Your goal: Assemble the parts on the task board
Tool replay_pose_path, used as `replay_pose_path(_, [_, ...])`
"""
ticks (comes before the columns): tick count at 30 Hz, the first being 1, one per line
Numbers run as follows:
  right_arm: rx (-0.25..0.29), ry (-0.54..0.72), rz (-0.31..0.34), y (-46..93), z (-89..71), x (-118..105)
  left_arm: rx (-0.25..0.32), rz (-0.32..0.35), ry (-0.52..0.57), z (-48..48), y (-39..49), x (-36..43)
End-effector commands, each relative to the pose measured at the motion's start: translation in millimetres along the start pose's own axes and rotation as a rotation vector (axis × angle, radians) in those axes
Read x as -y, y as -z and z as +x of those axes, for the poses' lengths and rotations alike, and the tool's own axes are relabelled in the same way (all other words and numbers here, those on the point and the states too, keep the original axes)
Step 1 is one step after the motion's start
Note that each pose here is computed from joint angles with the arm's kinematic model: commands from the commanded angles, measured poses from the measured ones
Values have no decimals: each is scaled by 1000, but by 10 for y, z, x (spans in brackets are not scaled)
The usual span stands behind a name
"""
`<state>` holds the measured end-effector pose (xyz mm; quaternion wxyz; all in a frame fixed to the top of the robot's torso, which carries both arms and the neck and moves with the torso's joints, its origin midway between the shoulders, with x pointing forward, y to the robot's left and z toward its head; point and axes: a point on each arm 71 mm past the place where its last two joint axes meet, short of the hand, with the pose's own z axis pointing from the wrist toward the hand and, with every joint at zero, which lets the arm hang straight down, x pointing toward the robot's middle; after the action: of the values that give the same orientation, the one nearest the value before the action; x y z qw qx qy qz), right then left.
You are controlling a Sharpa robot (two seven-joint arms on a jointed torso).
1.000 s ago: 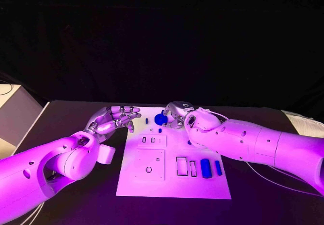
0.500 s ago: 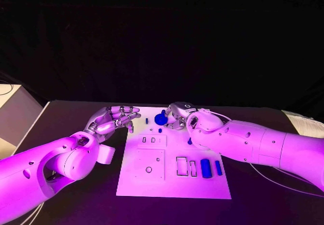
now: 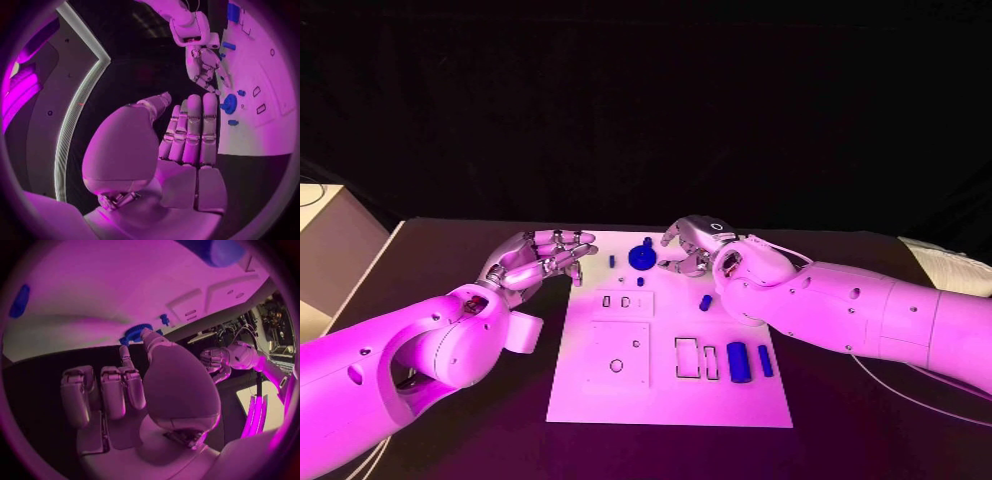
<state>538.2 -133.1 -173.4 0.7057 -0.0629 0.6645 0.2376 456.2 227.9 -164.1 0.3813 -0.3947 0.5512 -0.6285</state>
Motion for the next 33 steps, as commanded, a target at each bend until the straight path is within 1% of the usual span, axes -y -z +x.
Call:
replay_pose_path(1, [47, -54, -51, 46, -105, -22, -9, 12, 1, 0, -8, 3])
replay_pose_path(3, [43, -58, -56, 86, -174, 22, -4, 12, 0, -18, -11, -4])
replay_pose_path(6, [27, -68, -47, 147, -265, 136, 1, 11, 0, -35, -15, -13])
replay_pose_path(11, [-35, -104, -25, 279, -361, 407, -6, 8, 7, -23, -21, -38])
replay_pose_path(14, [-75, -128, -23, 371, -405, 595, -21, 3, 11, -2, -17, -72])
replay_pose_path(16, [-87, -135, -18, 413, -431, 705, -28, -1, 13, 12, -13, -95])
replay_pose_path(21, [-96, -133, 12, 492, -489, 953, -34, -10, 15, 26, -8, -137])
replay_pose_path(24, [-97, -126, 30, 526, -512, 1065, -33, -14, 15, 23, -7, -155])
replay_pose_path(29, [-92, -112, 60, 559, -541, 1222, -32, -17, 16, 20, -4, -177])
replay_pose_path(33, [-99, -108, 71, 590, -528, 1289, -32, -18, 16, 16, 0, -186])
